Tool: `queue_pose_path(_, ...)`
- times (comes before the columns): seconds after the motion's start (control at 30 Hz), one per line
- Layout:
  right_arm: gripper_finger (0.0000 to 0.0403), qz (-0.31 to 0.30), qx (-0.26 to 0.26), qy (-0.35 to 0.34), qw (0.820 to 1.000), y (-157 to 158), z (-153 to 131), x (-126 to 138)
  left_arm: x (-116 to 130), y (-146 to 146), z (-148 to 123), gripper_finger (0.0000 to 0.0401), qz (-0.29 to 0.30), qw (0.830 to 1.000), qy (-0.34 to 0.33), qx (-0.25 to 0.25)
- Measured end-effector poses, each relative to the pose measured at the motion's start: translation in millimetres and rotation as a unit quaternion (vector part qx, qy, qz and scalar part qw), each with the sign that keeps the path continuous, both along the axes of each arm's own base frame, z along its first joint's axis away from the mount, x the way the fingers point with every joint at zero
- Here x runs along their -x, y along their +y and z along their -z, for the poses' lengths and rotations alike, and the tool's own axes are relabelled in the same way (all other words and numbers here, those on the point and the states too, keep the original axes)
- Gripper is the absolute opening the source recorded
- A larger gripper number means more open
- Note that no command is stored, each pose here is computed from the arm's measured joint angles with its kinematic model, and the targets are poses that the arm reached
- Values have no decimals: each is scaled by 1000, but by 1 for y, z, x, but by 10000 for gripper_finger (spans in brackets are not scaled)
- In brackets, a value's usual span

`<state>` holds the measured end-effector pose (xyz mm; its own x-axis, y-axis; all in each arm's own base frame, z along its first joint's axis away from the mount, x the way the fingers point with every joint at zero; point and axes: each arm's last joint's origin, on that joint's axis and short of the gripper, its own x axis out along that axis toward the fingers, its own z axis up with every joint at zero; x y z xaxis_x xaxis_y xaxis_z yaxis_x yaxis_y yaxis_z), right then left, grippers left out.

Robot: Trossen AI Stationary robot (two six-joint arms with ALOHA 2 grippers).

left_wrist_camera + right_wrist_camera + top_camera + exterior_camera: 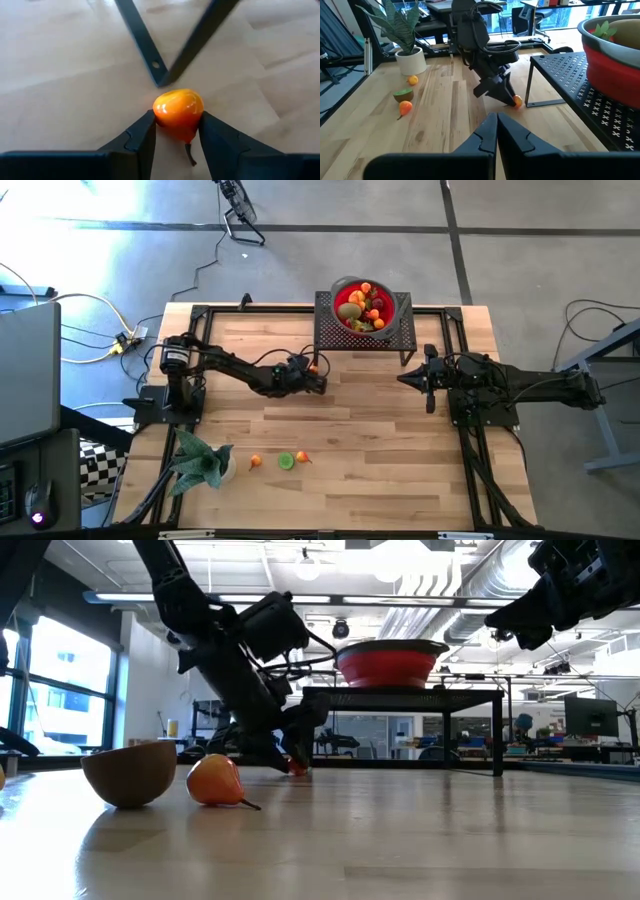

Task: Pick & Place Fruit
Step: Put the pear into the strainer on the shelf

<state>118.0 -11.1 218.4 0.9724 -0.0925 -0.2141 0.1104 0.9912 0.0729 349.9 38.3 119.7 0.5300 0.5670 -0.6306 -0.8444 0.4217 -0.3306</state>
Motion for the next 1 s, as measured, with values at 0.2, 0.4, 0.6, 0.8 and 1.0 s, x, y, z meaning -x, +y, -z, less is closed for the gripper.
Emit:
queue_pose_path(0.2,5,0,0,0,1000,0,0,0,4,-1,-10,133,18,1000,3,14)
queue_pose_path(0.4,5,4,0,6,1000,0,1,0,12,-2,-37,133,40,999,3,3)
queue_pose_path(0.6,5,38,5,22,999,-2,4,1,20,-4,-64,133,76,997,-11,-5)
queue_pose_path(0.8,5,34,2,21,999,-2,4,1,28,-6,-91,133,117,992,-37,-22)
queue_pose_path(1.0,5,34,2,21,999,-2,4,1,36,-7,-119,133,155,984,-78,-45)
